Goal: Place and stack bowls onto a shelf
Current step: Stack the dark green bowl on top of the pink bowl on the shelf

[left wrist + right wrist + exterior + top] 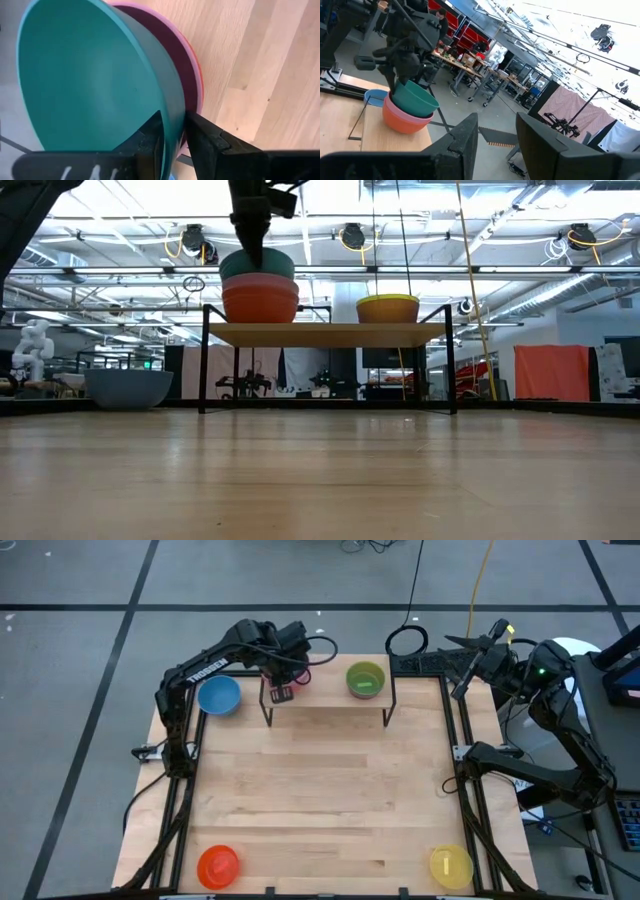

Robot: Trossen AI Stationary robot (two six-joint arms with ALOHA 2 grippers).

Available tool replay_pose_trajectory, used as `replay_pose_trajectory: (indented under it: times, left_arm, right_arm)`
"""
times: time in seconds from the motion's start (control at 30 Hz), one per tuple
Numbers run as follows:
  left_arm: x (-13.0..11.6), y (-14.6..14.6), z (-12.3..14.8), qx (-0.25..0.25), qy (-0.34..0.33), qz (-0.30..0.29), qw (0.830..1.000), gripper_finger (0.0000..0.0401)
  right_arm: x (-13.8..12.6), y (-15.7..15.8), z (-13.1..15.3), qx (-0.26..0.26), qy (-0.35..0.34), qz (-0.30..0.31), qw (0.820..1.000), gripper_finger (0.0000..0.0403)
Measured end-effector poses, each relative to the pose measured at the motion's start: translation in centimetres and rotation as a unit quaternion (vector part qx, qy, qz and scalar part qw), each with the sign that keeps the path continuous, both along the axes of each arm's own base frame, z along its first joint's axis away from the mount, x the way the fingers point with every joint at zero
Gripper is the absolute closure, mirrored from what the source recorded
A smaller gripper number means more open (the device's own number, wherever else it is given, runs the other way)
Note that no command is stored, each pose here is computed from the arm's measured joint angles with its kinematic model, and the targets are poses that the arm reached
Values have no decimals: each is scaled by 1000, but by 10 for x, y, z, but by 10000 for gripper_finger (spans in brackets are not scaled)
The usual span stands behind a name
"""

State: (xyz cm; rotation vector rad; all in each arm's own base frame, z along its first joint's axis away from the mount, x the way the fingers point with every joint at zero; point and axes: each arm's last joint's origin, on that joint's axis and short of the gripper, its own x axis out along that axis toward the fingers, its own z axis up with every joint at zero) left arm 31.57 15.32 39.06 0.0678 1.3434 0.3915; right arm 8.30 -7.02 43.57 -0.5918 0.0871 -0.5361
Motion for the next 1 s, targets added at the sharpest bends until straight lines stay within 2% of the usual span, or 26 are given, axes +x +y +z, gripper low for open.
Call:
replay_pose_trajectory:
  times: [0.23,0.4,0.8,1.0]
  left_arm:
    - [2,-4,0,-2,-5,11,1000,320]
    - [5,-11,0,10,5,-15,1000,320]
    - [6,-15,1,12,7,-30,999,320]
    - [3,-15,11,39,-2,-25,999,320]
  right_arm:
    - [0,0,0,-1,-2,0,1000,277]
    - [0,0,2,-6,-10,0,1000,277]
    - [0,0,2,-5,-10,0,1000,277]
    - [0,0,2,-4,-10,0,1000,277]
